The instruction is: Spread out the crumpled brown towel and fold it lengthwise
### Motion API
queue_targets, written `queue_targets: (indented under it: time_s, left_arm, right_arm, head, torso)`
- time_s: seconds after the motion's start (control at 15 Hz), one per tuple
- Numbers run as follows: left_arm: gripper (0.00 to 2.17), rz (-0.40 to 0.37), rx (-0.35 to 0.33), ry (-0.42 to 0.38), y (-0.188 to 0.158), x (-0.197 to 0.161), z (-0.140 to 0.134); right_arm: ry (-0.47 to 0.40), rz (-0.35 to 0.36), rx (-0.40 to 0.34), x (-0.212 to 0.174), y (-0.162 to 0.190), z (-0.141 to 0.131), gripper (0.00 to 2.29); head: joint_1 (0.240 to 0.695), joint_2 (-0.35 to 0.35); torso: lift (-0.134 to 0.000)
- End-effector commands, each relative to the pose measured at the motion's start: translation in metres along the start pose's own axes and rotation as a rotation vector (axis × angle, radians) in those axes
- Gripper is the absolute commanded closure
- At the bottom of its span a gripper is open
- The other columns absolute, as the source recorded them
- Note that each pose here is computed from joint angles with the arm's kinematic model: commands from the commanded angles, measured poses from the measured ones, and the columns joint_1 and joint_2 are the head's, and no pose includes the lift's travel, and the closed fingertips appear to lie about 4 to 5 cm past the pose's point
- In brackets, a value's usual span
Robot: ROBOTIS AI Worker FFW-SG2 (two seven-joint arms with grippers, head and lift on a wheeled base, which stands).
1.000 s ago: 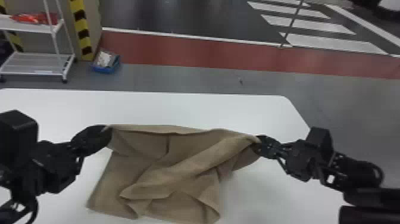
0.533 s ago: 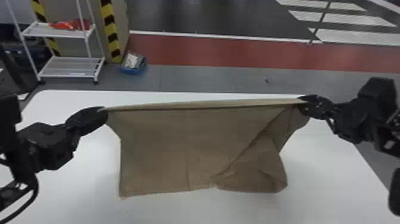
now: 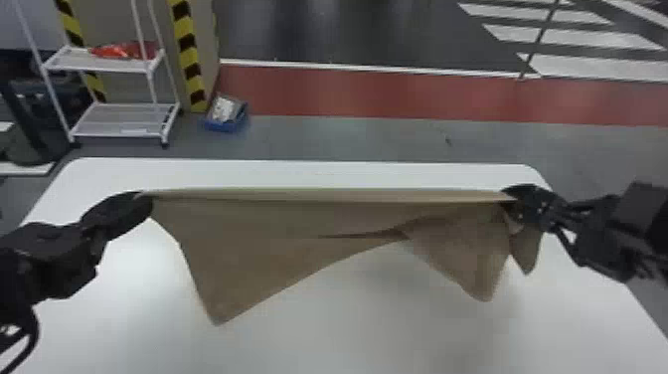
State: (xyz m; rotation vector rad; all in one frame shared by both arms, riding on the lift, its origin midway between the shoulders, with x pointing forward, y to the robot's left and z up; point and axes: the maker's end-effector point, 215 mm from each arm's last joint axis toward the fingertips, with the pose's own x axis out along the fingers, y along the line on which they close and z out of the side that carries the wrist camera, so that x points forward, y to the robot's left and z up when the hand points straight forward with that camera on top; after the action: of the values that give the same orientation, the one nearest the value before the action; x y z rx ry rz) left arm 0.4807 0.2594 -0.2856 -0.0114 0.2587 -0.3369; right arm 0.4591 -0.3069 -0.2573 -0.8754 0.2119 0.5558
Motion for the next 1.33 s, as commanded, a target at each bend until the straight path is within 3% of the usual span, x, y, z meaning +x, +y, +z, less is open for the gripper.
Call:
queue_targets:
  time_s: [0.0,0.2,0.33,0.47,0.6,0.8,1.0,1.13,1.27]
  left_arm:
    - [1.62,-0.002,-0.003,0.013,0.0,-0.002,-0.011]
    - [1.62,-0.026,-0.016,0.044,-0.01,0.002,-0.029]
    - [1.62,-0.041,-0.017,0.053,-0.018,0.004,-0.035]
    - [1.62,-0.047,-0.012,0.05,-0.022,0.005,-0.037]
    - [1.62,-0.043,-0.01,0.055,-0.02,0.003,-0.04]
    - [1.62,-0.041,-0.005,0.049,-0.019,0.002,-0.04]
    - [1.62,-0.042,-0.004,0.05,-0.019,0.003,-0.043]
    - [1.62,-0.048,-0.011,0.059,-0.021,0.005,-0.049]
    - [1.62,-0.055,-0.01,0.063,-0.024,0.008,-0.052]
  right_arm:
    - [0.088,0.136,-0.055,0.007,0.061,-0.029,2.26]
    - [0.137,0.237,-0.049,0.02,0.102,-0.049,2.22]
    - [0.123,0.239,-0.032,0.032,0.104,-0.045,2.21]
    - [0.052,0.191,0.063,0.044,0.077,-0.024,2.21]
    - [-0.088,0.153,0.165,0.054,0.05,0.014,2.21]
    - [-0.196,0.2,0.227,0.077,0.067,0.049,2.21]
    - [-0.164,0.217,0.257,0.118,0.094,0.043,2.21]
    - [-0.11,0.142,0.251,0.142,0.092,0.033,2.21]
    - [-0.052,0.098,0.319,0.155,0.083,0.019,2.21]
  head:
    - [0.695,-0.065]
    - [0.695,-0.043]
    - [0.695,-0.044]
    - [0.695,-0.043]
    - [0.695,-0.039]
    - [0.695,-0.003]
    - [0.695,0.035]
    - [0.695,0.059]
    - [0.695,0.059]
  torso:
    - [-0.124]
    - [-0.124]
    - [-0.124]
    - [-0.124]
    - [-0.124]
    - [-0.124]
    - [-0.124]
    - [-0.124]
    - [-0.124]
